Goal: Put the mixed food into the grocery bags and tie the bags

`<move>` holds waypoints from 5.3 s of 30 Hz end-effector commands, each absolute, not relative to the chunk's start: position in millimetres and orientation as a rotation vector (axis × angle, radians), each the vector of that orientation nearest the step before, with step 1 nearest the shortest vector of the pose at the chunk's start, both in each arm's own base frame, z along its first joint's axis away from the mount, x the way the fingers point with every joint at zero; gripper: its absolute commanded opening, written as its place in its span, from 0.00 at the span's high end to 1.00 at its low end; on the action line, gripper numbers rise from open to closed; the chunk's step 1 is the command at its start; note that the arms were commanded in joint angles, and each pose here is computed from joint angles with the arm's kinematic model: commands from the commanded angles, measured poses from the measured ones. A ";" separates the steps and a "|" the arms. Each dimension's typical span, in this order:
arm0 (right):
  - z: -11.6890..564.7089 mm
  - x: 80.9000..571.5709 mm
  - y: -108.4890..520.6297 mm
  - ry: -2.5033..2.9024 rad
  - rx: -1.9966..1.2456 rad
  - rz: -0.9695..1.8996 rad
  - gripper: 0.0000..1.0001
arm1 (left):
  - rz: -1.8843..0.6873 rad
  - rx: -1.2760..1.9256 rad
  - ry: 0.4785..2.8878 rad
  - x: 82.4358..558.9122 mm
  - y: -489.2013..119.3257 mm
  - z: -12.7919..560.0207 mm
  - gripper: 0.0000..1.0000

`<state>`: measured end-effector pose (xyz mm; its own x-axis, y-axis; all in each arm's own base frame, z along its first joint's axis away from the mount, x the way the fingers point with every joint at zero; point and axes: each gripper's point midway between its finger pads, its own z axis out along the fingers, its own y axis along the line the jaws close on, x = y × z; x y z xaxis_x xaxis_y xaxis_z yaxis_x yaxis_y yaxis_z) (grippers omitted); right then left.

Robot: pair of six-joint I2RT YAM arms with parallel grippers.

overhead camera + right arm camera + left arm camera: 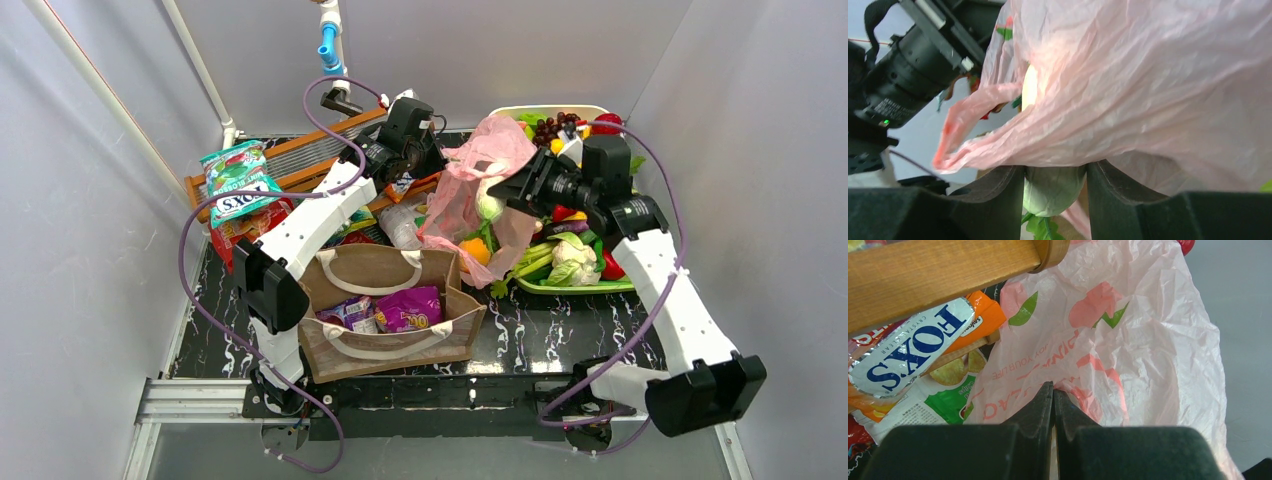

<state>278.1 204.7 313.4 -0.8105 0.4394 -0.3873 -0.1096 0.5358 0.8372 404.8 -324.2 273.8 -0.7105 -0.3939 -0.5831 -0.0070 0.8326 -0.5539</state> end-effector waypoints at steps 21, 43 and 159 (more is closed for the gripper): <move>305.4 326.2 180.1 2.208 0.054 0.859 0.16 | -0.737 -0.297 2.216 394.3 -313.8 311.7 1.00; 337.1 257.9 152.1 2.132 0.011 0.802 0.12 | -0.740 -0.302 2.235 395.0 -317.0 304.5 1.00; 296.2 265.9 36.8 2.174 0.775 0.504 0.99 | -0.758 -0.395 2.346 387.2 -302.3 274.8 1.00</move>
